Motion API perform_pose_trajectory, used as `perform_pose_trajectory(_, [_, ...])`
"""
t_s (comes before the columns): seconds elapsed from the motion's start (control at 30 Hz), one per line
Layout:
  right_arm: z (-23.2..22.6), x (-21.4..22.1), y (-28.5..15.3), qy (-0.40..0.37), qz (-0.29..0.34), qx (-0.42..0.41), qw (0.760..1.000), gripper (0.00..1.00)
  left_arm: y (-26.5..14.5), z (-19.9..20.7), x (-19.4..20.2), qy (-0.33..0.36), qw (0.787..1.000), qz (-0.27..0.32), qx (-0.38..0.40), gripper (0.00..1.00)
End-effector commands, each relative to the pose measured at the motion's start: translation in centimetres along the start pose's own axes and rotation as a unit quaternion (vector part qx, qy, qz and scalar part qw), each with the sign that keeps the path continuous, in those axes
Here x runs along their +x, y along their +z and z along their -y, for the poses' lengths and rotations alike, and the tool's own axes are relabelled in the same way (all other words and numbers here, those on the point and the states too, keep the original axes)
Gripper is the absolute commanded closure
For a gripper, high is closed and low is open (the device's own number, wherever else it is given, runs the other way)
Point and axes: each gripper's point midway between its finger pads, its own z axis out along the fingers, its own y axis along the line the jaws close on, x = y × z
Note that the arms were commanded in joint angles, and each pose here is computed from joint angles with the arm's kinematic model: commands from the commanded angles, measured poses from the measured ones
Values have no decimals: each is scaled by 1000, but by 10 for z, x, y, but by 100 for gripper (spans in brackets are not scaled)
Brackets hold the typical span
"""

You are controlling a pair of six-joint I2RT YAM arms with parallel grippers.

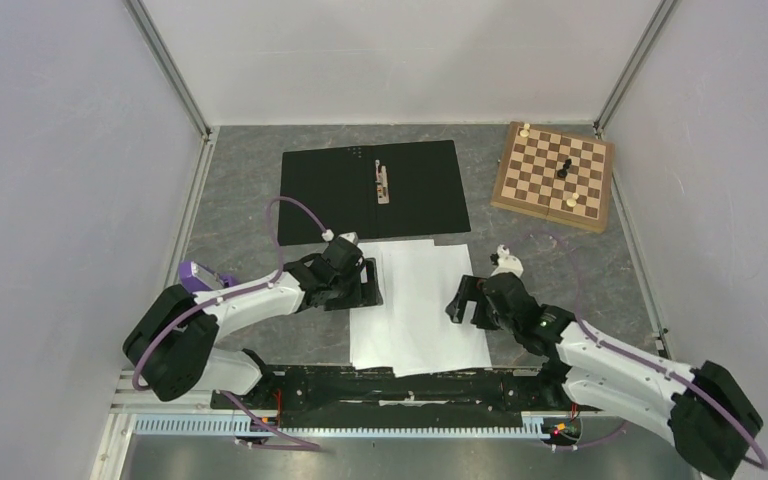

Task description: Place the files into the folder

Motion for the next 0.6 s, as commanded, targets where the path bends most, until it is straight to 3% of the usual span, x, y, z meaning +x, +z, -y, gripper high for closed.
perform_pose_trajectory(0.0, [8, 58, 2, -1, -119, 35, 992, 2, 9, -7, 32, -3, 998, -58, 6, 11])
perform_pose_trajectory(0.2, [-16, 34, 13, -35, -98, 30, 994, 2, 4, -5, 26, 4, 999, -48, 0, 11])
perform_pose_trajectory(0.4, [8, 26, 5, -59, -83, 64, 993, 2, -12, -33, 8, 27, 997, -6, -73, 10])
perform_pose_trajectory(0.57, [11, 49, 7, -58, -120, 34, 990, 2, 0, -20, 21, 26, 998, -45, -39, 10])
